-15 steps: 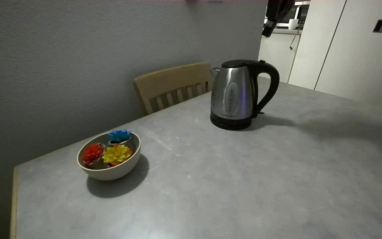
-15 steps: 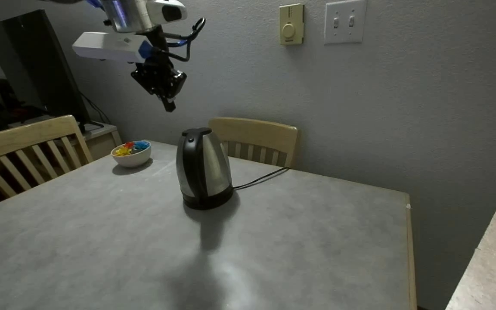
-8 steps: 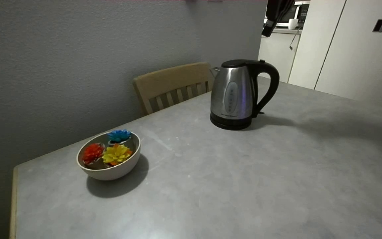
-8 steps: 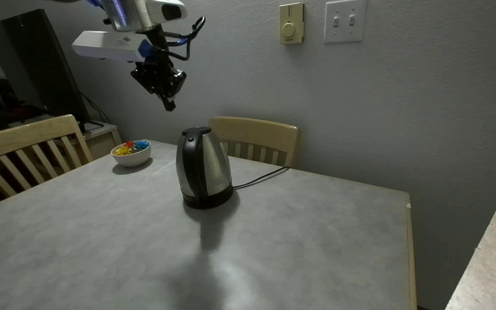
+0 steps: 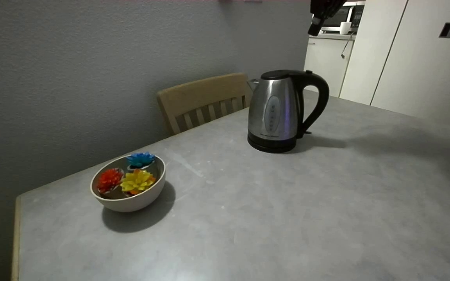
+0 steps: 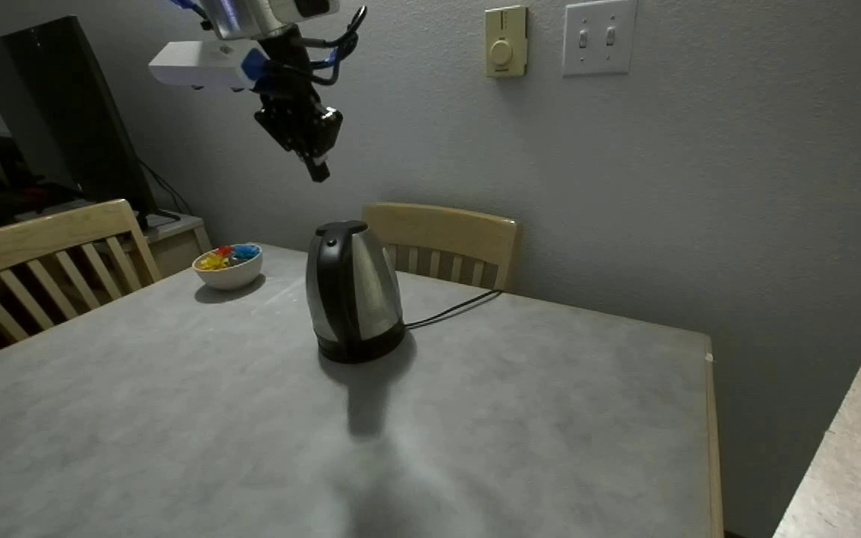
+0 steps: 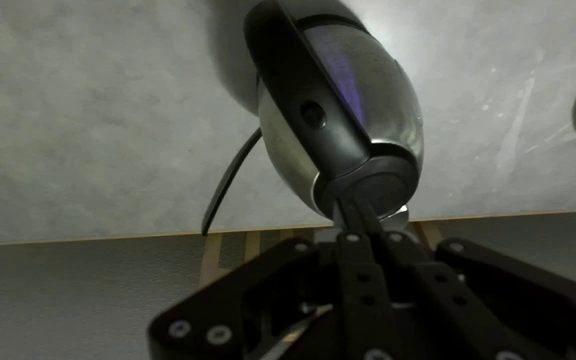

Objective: Press the black button on the handle of the electric kettle

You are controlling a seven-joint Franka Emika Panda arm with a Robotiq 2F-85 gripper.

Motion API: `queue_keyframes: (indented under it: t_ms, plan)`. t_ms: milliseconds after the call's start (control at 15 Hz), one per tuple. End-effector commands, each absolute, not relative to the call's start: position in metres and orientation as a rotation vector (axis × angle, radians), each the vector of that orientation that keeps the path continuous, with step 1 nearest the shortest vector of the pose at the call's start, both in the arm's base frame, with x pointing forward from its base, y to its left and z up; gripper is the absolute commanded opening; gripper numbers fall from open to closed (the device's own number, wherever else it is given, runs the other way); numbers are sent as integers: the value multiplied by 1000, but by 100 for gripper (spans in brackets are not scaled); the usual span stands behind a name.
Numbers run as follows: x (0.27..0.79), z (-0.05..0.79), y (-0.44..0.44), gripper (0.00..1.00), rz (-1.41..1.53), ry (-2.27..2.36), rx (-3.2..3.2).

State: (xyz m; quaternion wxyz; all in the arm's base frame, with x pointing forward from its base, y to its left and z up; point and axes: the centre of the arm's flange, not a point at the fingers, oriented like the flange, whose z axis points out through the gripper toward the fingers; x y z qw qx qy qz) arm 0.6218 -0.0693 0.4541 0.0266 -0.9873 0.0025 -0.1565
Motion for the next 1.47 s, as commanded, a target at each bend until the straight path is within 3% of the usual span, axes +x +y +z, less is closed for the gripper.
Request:
queue_keyframes:
  t_ms: [0, 600, 1400]
  plan:
    - [649, 449, -80, 0, -414, 156, -3080]
    - [664, 407, -81, 0, -204, 355, -3039]
    - [656, 412, -80, 0, -164, 646, -3001]
